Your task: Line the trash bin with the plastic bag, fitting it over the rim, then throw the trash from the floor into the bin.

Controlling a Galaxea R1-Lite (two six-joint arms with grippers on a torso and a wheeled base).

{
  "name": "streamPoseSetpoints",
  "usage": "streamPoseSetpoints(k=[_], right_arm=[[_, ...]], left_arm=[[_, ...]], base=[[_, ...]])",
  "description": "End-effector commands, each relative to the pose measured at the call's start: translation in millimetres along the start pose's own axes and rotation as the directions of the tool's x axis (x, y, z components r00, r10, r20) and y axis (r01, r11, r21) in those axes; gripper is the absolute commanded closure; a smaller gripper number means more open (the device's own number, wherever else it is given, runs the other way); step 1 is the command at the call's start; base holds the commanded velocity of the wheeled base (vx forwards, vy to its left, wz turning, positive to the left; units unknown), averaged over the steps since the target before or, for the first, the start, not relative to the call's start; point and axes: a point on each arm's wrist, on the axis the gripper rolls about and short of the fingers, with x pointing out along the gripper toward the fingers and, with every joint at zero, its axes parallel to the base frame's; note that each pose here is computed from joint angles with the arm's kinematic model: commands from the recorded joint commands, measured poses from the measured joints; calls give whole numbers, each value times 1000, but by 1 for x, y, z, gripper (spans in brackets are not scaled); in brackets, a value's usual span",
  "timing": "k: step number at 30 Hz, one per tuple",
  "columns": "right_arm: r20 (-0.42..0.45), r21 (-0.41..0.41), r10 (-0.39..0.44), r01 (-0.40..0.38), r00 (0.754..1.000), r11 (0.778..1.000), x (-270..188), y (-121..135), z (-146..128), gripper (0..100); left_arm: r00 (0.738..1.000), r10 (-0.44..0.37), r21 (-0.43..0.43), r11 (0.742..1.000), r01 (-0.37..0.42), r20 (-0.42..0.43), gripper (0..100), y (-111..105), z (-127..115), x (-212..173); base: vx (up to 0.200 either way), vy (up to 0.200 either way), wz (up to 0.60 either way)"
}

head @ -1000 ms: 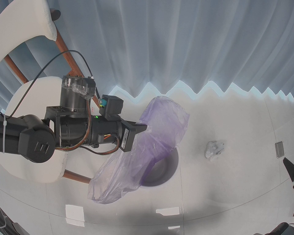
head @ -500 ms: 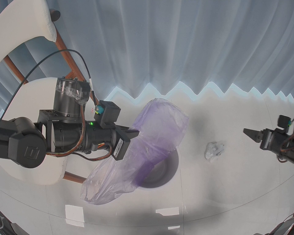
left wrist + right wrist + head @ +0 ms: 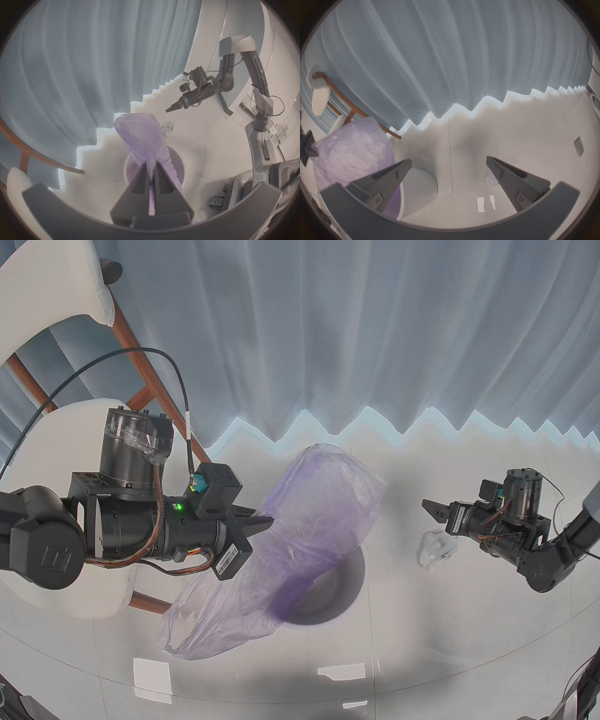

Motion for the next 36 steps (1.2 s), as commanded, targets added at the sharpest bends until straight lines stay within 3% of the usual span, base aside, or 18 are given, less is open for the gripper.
streamPoseSetpoints(k=[1,3,4,11,17,22,28,36], right_arm=[[-49,-9,-13,12,999,1000,52,-4,-39,0],[0,-12,12,-12,1000,1000,62,1,-36,0],[21,-13,23,-23,1000,1000,67,4,-34,100],[156,-25,112,-109,981,994,91,34,-9,100],[201,-35,199,-196,959,980,91,69,-2,100],[194,-59,267,-261,944,964,85,96,-12,100],[107,-88,384,-376,917,922,62,141,-52,100],[44,-91,407,-402,913,911,70,152,-81,100]], left_arm=[[1000,3,12,1000,-3,1,100,0,0,-3],[1000,4,9,1000,-4,4,100,0,1,-2],[1000,4,9,1000,-4,4,100,0,1,-2],[1000,9,6,1000,-9,-3,100,1,-1,-2],[1000,23,-1,1000,-23,-13,100,5,-3,-2],[1000,26,-1,1000,-26,-13,100,5,-3,-1],[999,33,1,999,-33,-10,100,11,1,10],[999,36,-1,999,-36,-10,100,14,3,18]], base=[[0,0,0],[0,0,0],[0,0,0],[0,0,0],[0,0,0],[0,0,0],[0,0,0],[0,0,0]])
